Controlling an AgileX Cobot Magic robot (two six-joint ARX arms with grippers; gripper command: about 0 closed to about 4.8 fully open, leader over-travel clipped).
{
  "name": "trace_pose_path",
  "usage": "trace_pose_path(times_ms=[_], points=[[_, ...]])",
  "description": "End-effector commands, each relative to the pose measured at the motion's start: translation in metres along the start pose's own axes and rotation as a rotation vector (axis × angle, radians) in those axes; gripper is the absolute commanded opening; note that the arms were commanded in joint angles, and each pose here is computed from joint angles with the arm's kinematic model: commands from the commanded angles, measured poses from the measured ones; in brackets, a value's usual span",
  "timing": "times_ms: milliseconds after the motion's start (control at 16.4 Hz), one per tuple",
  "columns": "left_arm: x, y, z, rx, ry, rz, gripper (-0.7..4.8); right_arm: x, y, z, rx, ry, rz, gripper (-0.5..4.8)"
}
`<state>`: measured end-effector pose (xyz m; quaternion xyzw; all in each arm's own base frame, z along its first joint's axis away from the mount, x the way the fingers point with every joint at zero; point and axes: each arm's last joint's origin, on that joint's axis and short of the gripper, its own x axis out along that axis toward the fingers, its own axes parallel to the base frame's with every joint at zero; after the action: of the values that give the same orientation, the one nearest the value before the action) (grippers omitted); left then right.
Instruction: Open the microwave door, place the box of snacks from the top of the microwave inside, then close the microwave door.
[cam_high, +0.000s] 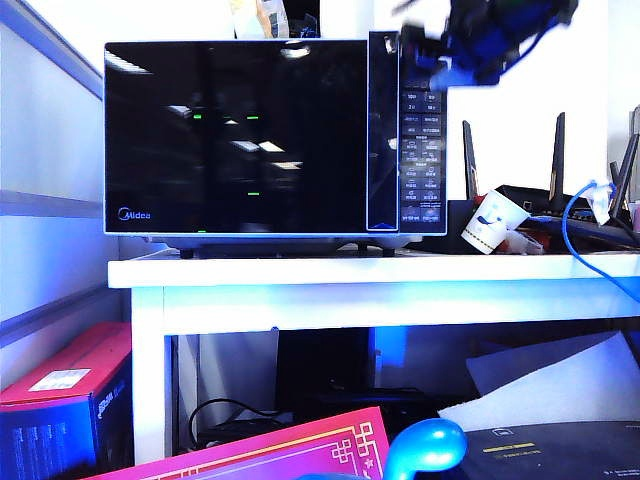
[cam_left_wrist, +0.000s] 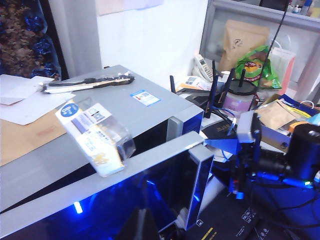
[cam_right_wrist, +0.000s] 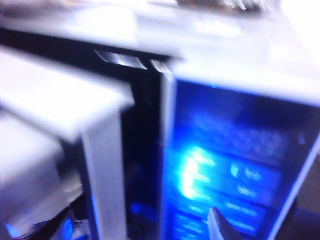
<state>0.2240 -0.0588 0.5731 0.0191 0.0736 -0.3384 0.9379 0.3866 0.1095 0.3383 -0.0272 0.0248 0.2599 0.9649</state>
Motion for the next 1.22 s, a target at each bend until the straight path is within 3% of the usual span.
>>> trace_pose_path(times_ms=[61, 304, 1035, 1218], points=[[-0.002, -0.001, 0.001, 0.01, -0.01, 0.0, -0.06, -0.01, 0.005, 0.013, -0.004, -0.013, 0.088, 3.44], [-0.002, -0.001, 0.001, 0.008, -0.007, 0.0, -0.06, -0.017, 0.01, 0.017, 0.007, 0.006, 0.229, 3.33], [-0.002, -0.001, 0.001, 0.008, -0.007, 0.0, -0.06, -0.025, 0.014, 0.02, 0.021, 0.032, 0.338, 3.32], [-0.002, -0.001, 0.001, 0.007, -0.006, 0.0, -0.06, -0.027, 0.019, 0.02, 0.036, 0.032, 0.494, 3.32]])
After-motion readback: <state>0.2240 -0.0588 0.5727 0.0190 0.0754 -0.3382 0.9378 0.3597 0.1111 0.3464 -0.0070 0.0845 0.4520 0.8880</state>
